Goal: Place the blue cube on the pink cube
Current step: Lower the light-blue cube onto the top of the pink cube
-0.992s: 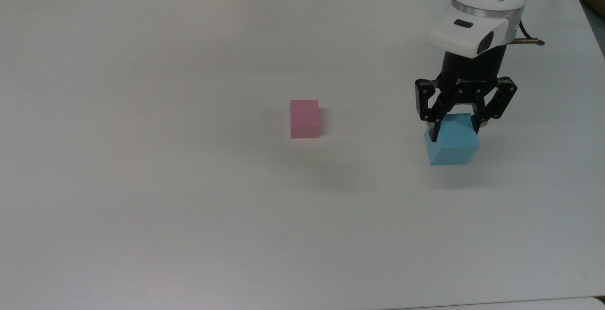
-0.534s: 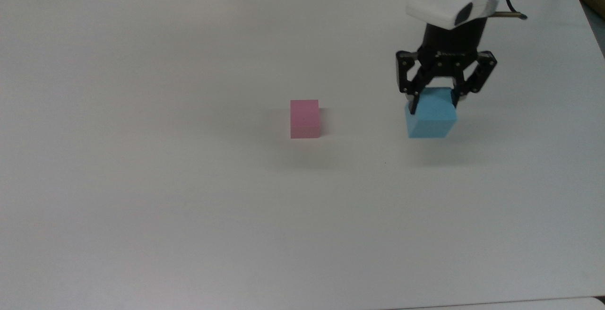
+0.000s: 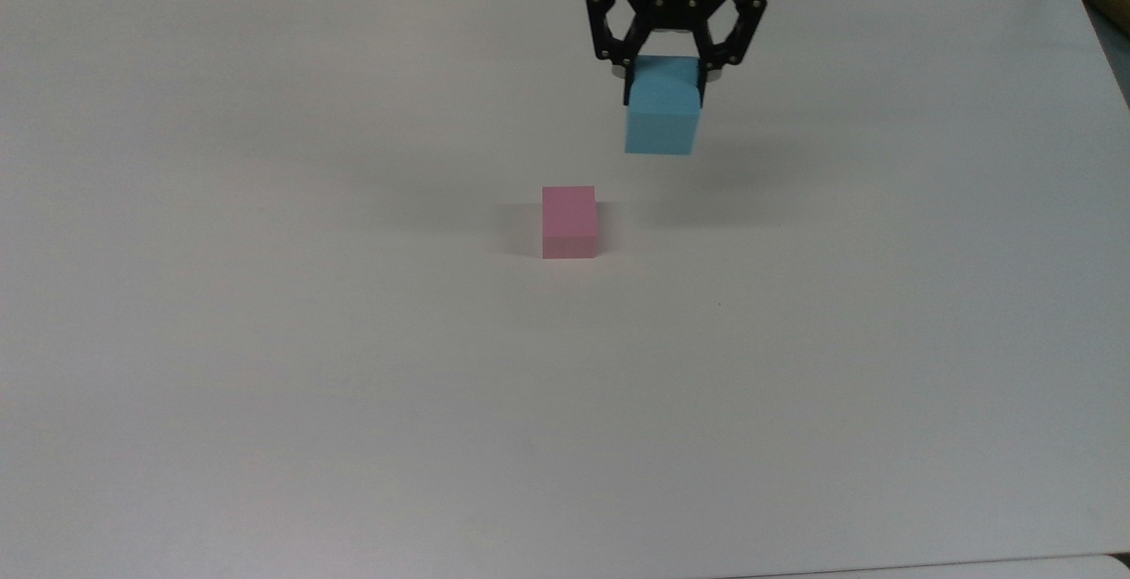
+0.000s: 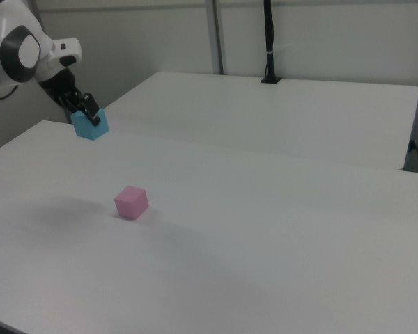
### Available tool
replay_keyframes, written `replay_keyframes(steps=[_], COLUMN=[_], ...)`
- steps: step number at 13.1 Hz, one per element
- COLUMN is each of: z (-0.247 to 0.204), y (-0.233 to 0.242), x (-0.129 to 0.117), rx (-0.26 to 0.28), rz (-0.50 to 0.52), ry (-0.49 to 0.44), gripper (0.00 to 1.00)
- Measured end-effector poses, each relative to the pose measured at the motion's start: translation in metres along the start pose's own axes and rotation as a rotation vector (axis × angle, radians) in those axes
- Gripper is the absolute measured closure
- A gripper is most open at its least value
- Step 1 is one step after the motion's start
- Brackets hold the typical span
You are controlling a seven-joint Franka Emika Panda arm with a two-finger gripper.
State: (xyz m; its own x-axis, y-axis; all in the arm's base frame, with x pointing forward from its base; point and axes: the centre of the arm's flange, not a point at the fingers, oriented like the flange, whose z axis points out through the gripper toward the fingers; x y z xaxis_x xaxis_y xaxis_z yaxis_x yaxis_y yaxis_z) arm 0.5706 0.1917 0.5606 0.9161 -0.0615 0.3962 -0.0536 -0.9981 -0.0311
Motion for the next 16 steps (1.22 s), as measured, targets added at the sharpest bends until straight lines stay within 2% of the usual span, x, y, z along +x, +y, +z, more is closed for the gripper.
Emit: replay_keyframes(steps=[3,8,12,16], z=[0.014,0.075,0.112,0.141], y=[0.032,0.071,0.083,0.091], x=[-0.024,-0.056,-0.087,-0.091], rx=[-0.008,-0.046,-0.010,-0.005], rz=[-0.030,-0.129,-0.140,-0.131], ry=[-0.006,0.020,0.086,0.085], gripper=[0.41,0.41,0.41,0.41])
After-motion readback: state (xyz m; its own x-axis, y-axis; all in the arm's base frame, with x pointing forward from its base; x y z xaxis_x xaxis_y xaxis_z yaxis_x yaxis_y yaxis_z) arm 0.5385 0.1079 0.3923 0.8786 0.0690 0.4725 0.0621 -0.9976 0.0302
